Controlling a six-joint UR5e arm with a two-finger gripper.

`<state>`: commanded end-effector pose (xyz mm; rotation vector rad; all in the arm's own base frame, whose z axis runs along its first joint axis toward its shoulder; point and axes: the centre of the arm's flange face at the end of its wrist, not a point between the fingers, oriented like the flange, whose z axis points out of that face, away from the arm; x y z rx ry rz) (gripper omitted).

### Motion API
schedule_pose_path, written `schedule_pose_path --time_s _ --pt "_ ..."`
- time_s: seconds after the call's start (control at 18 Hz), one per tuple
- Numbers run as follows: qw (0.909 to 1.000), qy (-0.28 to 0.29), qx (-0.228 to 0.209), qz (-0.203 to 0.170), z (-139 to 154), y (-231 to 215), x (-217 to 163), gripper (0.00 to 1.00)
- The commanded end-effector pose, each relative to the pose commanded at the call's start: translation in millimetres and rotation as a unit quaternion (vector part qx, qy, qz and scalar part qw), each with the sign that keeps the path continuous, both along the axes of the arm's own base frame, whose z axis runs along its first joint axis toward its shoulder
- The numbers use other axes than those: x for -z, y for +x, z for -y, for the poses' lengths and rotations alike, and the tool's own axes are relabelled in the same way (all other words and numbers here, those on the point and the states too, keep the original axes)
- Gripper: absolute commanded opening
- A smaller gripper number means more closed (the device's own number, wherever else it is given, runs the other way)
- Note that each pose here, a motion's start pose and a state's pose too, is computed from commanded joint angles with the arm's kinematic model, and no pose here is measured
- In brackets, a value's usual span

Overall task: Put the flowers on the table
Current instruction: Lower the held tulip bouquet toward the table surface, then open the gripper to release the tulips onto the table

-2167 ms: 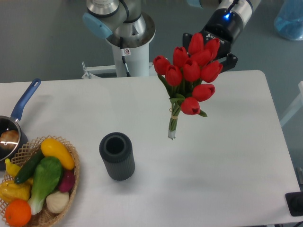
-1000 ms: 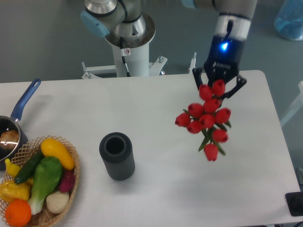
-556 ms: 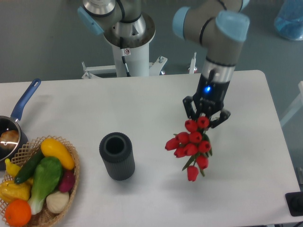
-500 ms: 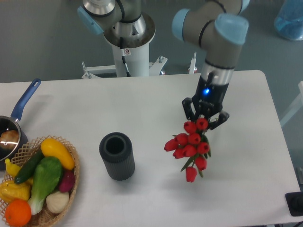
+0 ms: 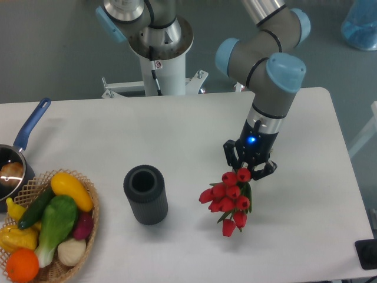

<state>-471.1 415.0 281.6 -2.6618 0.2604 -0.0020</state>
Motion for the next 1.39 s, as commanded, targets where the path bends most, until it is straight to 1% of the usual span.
schedule_pose_path --time_s 0.39,0.72,0.83,1.17,1.28,1.33,1.39 --pt "0.9999 -0.005 0.001 0.011 -1.2 -0.5 13.6 0.26" --pt "0.9997 -0.010 0.002 0.022 -4.7 -7.5 34.1 0.26" --pt "0.9997 -0.010 0.008 0.023 -6.6 -11.1 41.6 0.26" --pt "0.9995 -0.013 0.009 0.026 -9.4 -13.1 48.0 0.27" --pt "0.9995 -0.012 0.009 0.027 -8.4 -14.9 49.1 0.34" --pt "0.9995 -0.012 0.009 0.027 -8.3 -14.9 49.1 0.41" --pt "0.9996 -0.012 0.009 0.026 -8.5 -15.3 48.5 0.45"
